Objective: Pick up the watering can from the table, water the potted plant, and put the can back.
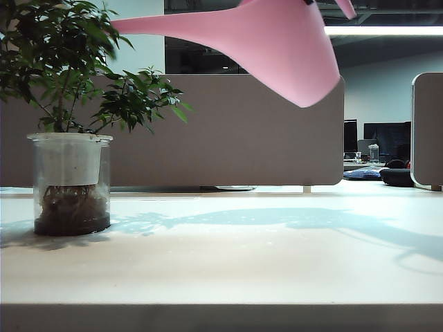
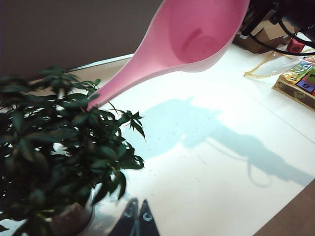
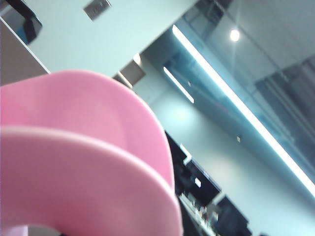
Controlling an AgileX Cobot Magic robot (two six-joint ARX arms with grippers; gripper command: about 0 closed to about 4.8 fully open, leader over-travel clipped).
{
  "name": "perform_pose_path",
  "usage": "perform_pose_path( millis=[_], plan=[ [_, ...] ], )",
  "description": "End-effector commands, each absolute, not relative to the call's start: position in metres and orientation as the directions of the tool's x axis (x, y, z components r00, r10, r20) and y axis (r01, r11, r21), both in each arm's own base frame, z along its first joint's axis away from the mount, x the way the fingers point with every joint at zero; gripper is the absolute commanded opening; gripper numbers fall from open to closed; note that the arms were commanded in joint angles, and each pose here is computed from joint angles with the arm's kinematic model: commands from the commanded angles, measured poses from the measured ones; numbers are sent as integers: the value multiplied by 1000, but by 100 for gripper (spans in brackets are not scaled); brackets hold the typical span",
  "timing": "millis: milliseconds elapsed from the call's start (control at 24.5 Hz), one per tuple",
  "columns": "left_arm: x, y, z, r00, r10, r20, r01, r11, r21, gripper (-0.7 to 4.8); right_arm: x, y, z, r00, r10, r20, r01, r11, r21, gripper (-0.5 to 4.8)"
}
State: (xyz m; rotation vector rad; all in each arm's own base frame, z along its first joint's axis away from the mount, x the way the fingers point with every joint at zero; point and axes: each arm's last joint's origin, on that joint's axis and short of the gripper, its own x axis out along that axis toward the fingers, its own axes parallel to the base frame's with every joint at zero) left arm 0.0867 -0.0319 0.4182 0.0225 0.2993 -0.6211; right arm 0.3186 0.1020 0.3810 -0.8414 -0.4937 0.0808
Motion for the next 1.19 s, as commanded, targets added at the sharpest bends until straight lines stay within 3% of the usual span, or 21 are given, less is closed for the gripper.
perform_pose_path(
  millis=[41, 368, 572, 1185],
  plan=[
    [86, -32, 420, 772, -575, -269, 581, 811, -68, -5, 315, 109, 394, 845, 264, 465, 188, 668, -720, 166],
    [86, -32, 420, 773, -575, -269, 573, 814, -94, -5, 334, 131, 396, 839, 279, 468, 209, 629, -749, 166],
    [86, -32, 420, 772, -575, -269, 574, 814, -93, -5, 337, 139, 391, 837, 302, 456, 241, 545, -803, 166],
    [86, -33, 420, 765, -586, -269, 584, 806, -93, -5, 337, 139, 390, 852, 270, 449, 250, 545, -801, 166]
  ],
)
